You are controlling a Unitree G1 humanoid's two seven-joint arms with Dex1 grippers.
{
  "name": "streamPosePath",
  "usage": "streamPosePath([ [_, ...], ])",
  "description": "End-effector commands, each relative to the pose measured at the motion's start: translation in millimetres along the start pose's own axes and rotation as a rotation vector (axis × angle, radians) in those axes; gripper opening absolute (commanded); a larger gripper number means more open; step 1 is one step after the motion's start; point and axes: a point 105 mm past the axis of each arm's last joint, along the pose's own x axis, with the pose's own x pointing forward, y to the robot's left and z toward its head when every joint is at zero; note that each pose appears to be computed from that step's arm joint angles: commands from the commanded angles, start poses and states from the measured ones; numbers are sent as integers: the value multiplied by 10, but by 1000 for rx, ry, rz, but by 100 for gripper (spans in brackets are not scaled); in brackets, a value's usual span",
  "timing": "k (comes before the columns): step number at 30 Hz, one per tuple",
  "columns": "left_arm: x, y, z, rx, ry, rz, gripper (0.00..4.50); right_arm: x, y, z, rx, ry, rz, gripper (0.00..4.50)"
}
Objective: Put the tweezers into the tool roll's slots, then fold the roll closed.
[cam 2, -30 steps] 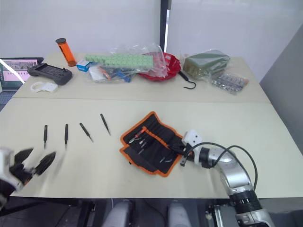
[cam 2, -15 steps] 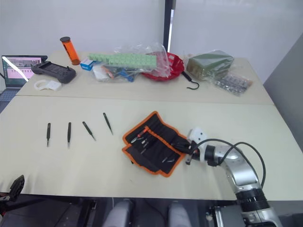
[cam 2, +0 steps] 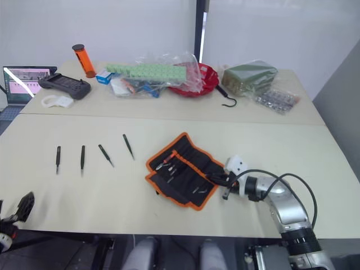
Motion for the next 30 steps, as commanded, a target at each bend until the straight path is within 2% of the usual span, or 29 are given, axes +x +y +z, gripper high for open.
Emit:
streamPosePath([
  [1, 184, -84, 37, -73, 49, 55, 449, -36, -7, -36, -8, 21, -18, 0],
  [6, 521, -327, 190, -74, 49, 104, 449, -38, 34, -35, -3, 21, -29, 0],
  [11, 724, -470, 141, -40, 109, 113, 449, -38, 31, -39, -5, 24, -40, 0],
  [21, 901, -424, 18, 9, 170, 166, 449, -29, 36, -48, -13, 33, -56, 0],
  [24, 916, -436, -8, -5, 179, 152, 366, -28, 35, -46, -18, 34, -62, 0],
  [26, 921, -446, -16, -6, 182, 146, 287, -26, 41, -51, -18, 37, -61, 0],
  [30, 954, -474, -24, -6, 184, 136, 163, -11, 69, -65, -13, 44, -57, 0],
])
